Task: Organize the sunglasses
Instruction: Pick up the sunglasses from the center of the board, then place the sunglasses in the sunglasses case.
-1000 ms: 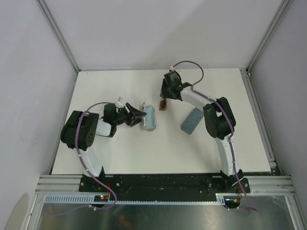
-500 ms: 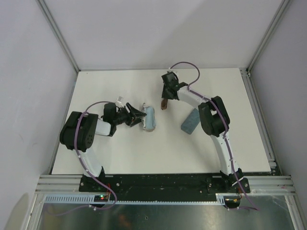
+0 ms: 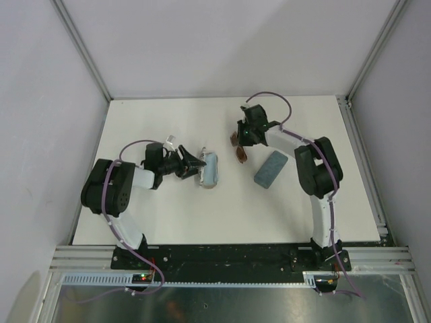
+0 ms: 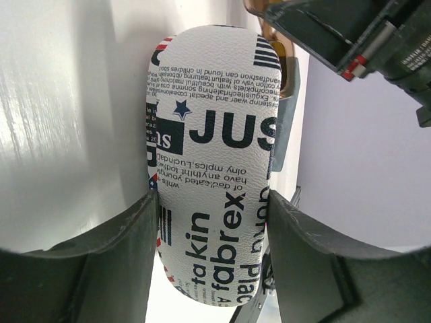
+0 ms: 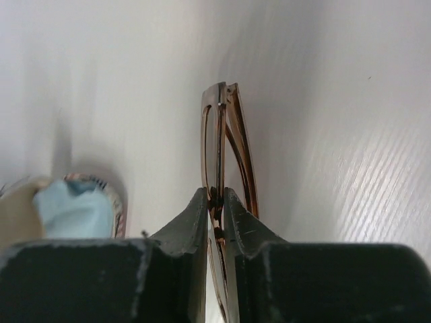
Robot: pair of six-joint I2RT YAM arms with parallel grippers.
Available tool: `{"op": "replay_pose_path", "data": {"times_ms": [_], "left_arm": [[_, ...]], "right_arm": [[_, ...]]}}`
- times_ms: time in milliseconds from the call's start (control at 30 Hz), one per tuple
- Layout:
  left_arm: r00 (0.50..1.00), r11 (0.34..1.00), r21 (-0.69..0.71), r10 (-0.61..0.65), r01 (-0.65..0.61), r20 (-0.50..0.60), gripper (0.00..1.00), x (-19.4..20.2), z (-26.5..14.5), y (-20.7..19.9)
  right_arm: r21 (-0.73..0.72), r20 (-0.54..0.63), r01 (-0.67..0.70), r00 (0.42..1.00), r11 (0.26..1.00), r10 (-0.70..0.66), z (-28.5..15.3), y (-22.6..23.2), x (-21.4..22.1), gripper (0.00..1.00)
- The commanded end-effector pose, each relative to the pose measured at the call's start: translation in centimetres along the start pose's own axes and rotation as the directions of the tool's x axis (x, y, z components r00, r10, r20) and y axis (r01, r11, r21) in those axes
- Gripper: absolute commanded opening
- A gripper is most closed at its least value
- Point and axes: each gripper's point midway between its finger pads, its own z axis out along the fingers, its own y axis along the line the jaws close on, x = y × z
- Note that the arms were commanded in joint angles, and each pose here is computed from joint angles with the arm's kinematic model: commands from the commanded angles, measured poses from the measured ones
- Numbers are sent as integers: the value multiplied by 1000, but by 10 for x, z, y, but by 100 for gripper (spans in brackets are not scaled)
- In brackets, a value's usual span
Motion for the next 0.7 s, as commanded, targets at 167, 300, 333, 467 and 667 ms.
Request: {"op": "replay_pose_path", "data": {"times_ms": [167, 300, 333, 467, 667], "left_arm": [[995, 997, -33, 69, -71, -70, 45, 23, -19, 3], [994, 996, -41, 76, -79, -73, 45, 31, -27, 3], [994, 996, -43, 80, -83, -74, 45, 33, -28, 3], [993, 995, -45, 87, -91, -76, 45, 38, -33, 3], [992, 994, -47, 93, -98, -89, 45, 45, -39, 3]], "right_arm": [[-501, 37, 309, 941, 809, -336, -100, 78, 3, 4], [-565, 54, 329, 930, 757, -364, -126, 96, 13, 1], [-599, 52, 313, 934, 738, -354, -131, 98, 18, 1], [-644, 113, 379, 906, 664, -408, -149, 104, 29, 2], [-671, 262, 624, 705, 401, -659, -162, 103, 65, 0]]}}
